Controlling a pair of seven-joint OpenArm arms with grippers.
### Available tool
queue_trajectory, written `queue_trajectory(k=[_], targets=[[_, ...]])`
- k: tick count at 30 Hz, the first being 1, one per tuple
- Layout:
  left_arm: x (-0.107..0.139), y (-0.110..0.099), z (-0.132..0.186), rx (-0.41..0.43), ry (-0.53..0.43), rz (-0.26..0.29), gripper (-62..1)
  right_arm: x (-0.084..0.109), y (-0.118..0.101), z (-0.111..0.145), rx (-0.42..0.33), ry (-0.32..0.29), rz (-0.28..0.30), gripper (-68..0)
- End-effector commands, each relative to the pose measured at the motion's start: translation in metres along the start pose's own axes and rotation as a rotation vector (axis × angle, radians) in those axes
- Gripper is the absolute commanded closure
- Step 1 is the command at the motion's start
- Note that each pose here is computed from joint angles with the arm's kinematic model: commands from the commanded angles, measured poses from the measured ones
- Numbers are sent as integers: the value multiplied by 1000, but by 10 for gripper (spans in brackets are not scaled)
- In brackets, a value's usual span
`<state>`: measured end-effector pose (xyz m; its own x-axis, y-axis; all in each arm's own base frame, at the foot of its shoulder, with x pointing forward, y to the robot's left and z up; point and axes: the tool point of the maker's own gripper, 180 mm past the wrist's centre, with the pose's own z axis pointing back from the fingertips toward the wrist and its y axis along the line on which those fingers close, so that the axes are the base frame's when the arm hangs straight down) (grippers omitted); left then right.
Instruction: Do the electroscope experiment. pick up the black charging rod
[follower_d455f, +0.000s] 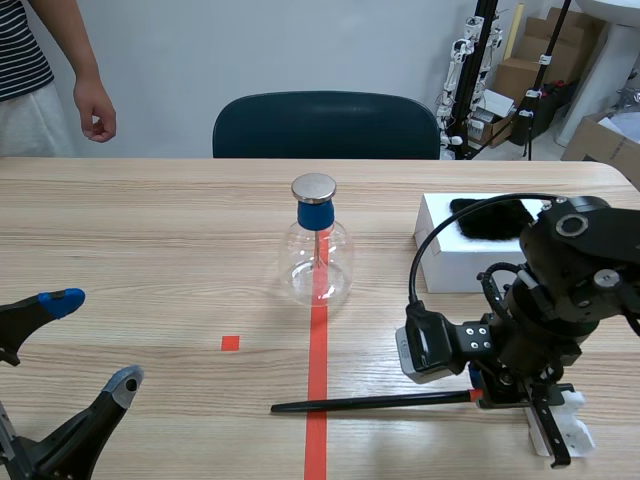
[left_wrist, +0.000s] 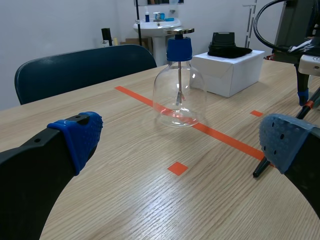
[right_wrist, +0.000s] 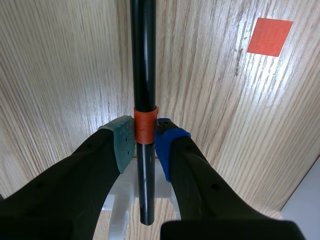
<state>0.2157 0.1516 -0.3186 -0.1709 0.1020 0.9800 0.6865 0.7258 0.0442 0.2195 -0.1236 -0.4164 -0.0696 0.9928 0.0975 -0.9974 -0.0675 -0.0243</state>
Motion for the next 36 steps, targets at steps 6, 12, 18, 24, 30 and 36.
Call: queue_trajectory(k=[6,12,18,24,30,36], targets=[[7,3,-2,11,-34,-1,-623,-1,-11,7,-26,-9,1,0],[7,3,-2,11,-34,-1,-623,-1,-12,8,-29,-25,-5,0],[7,3,-2,11,-35,-1,-623,-1,-11,14,-39,-35,9,0],[7,3,-2,10,-36,-1,-623,1,-11,27,-61,-51,35,-2],[7,3,-2,10,-37,-1,-623,7,-17,47,-107,-95,47,-2],[7,3,-2,10,-37,-1,-623,7,-23,57,-147,-94,61,-2]])
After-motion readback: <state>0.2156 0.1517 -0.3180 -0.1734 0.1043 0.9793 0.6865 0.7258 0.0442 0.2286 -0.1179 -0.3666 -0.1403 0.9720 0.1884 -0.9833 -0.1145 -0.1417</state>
